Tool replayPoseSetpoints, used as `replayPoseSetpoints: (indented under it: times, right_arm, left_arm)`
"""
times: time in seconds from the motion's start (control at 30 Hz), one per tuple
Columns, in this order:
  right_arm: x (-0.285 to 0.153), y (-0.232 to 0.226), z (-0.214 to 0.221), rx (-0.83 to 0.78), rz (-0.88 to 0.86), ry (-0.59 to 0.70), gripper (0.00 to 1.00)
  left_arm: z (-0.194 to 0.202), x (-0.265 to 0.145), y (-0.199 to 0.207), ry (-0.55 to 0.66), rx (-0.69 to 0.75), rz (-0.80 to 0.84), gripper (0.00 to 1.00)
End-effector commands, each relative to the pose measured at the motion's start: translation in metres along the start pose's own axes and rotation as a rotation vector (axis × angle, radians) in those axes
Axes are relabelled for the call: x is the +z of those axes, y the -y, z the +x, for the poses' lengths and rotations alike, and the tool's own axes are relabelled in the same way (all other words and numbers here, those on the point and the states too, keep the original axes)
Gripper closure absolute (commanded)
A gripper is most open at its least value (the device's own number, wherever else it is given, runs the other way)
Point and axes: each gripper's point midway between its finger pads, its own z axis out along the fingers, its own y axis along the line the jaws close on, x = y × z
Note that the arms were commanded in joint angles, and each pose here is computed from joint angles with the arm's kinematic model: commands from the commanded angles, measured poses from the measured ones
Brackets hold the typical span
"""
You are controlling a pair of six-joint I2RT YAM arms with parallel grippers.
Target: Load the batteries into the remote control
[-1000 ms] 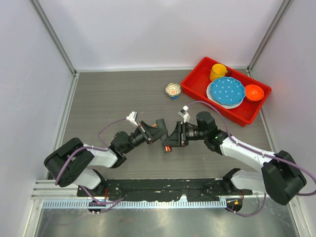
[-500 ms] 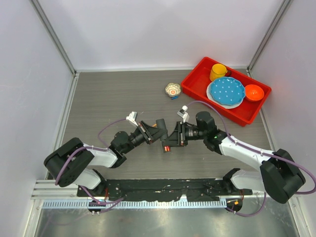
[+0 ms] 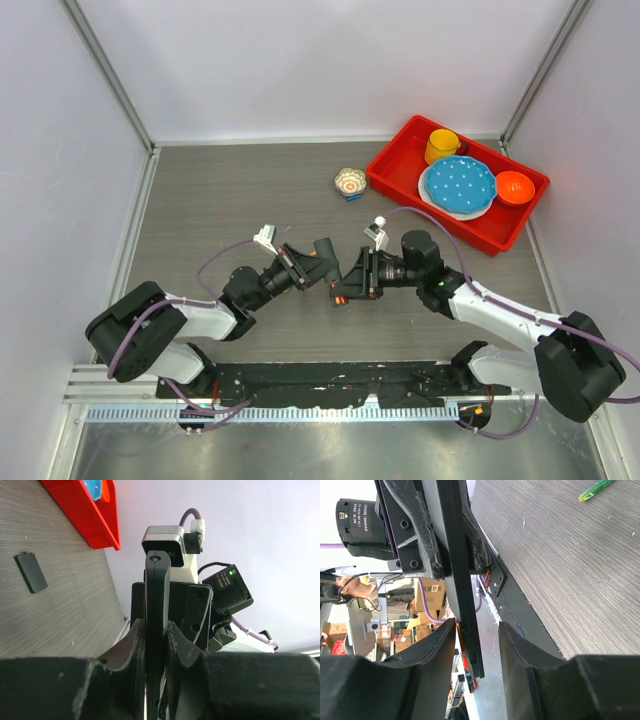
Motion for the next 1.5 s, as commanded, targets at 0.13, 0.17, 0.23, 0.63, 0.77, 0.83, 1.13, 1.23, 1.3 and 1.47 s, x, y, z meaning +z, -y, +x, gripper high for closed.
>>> replayPoseSetpoints:
  times: [0.13,0.17,0.23,0.63,0.77,0.83,1.13,1.23,1.3,1.47]
  right_arm:
    - [0.001,-0.009,0.001,-0.011,-0.061,0.008,0.59]
    - [0.001,-0.008,0.001,-0.013,-0.059,0.009,0.60]
    - [0.001,-0.007,0.003,-0.010,-0.063,0.003,0.61]
    - [0.004,-0.012,0.004,-0.014,-0.091,-0.008,0.60]
    - [0.005,-0.007,0.006,0.000,-0.079,-0.013,0.75]
    - [0.005,-0.005,0.006,0.004,-0.075,-0.010,0.86]
    - [0.003,-0.009,0.001,-0.012,-0.062,0.007,0.61]
    - [0.000,-0.007,-0.004,-0.056,0.001,0.020,0.49]
    - [-0.004,-0.002,-0.009,-0.067,0.055,0.031,0.46]
    - [-0.018,0.009,-0.020,-0.087,0.182,0.079,0.45]
  left_arm:
    - [-0.022,0.002,0.052,0.084,0.046,0.173,1.00]
    - [-0.023,0.003,0.053,0.084,0.047,0.176,1.00]
    - [-0.022,0.004,0.054,0.081,0.046,0.178,1.00]
    - [-0.025,0.008,0.055,0.080,0.047,0.178,1.00]
    - [-0.025,0.008,0.055,0.083,0.043,0.182,1.00]
    - [-0.024,0.007,0.056,0.079,0.042,0.186,1.00]
    - [-0.025,0.001,0.049,0.088,0.049,0.167,1.00]
    - [-0.035,-0.003,0.046,0.109,0.056,0.166,1.00]
    - [-0.043,-0.005,0.045,0.124,0.063,0.160,1.00]
    - [-0.081,-0.023,0.035,0.195,0.071,0.120,1.00]
